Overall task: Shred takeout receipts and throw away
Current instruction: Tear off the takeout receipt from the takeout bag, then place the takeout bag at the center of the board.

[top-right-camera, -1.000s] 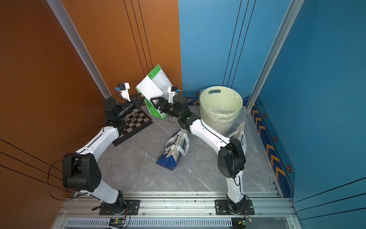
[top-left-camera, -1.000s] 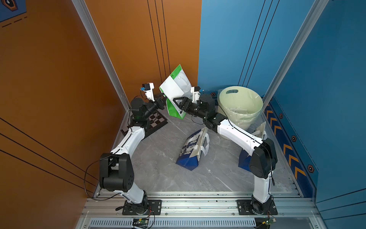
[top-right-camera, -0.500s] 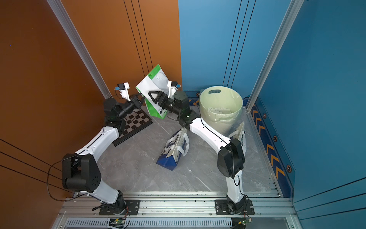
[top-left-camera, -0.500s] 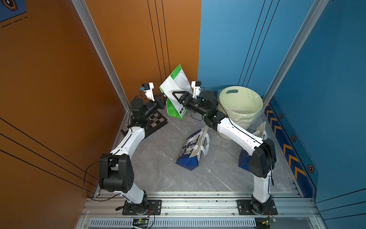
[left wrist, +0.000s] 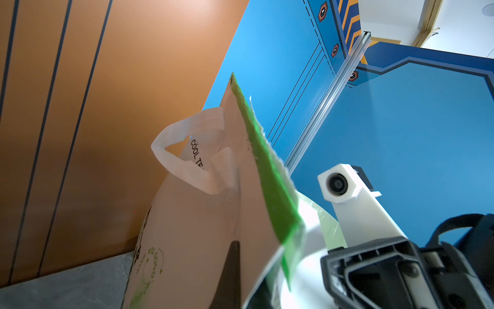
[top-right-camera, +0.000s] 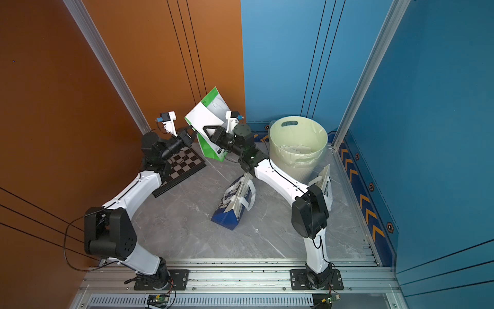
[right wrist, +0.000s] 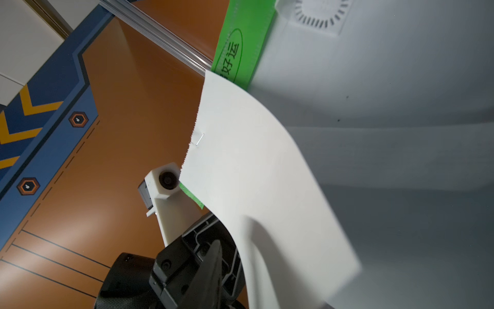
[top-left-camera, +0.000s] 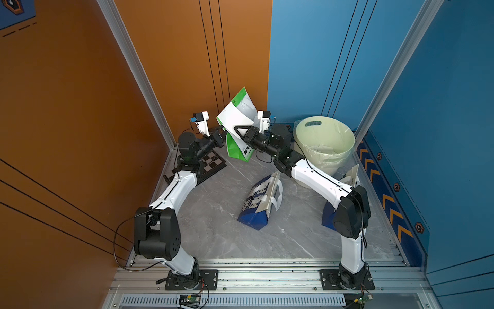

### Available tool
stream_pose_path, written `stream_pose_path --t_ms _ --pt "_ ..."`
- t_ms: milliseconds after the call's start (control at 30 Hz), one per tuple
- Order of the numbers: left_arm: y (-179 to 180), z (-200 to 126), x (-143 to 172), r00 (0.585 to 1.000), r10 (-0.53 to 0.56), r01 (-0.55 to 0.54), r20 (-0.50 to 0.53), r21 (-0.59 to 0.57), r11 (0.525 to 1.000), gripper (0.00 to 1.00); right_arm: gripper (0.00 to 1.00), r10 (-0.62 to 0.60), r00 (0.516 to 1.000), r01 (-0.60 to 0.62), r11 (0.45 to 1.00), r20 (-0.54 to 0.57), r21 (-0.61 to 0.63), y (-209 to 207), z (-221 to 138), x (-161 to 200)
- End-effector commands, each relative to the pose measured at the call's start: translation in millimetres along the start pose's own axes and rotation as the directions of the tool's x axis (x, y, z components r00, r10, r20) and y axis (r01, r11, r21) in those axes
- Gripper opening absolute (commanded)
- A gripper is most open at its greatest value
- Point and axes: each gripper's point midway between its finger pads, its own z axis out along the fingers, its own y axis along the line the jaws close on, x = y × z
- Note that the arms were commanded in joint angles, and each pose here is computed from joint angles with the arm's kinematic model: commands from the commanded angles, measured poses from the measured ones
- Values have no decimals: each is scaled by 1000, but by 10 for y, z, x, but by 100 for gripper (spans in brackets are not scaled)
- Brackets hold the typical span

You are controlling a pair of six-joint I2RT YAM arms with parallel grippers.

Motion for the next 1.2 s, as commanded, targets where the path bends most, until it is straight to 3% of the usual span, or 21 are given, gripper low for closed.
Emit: stream_pose_path --t_ms 0,67,400,667,1067,1167 --pt "10 -76 -87 992 116 -115 47 -23 993 0 7 -50 998 50 999 27 -17 158 -127 -97" --pt "121 -88 32 987 158 -156 25 -46 987 0 0 -68 997 68 997 27 -19 211 -170 -119" --pt "608 -103 661 976 194 -205 -102 -109 973 0 0 -168 985 165 984 -42 -61 508 -306 -42" --pt "833 -85 1006 975 147 -168 -168 -121 978 0 0 -257 962 248 964 -97 -97 821 -448 23" --pt "826 -114 1294 964 150 -177 -221 -106 978 0 0 -299 949 302 953 -104 12 604 -820 -92" --pt "879 -195 1408 960 144 -180 -240 -132 975 5 0 -304 947 309 950 -104 37 550 -895 -123"
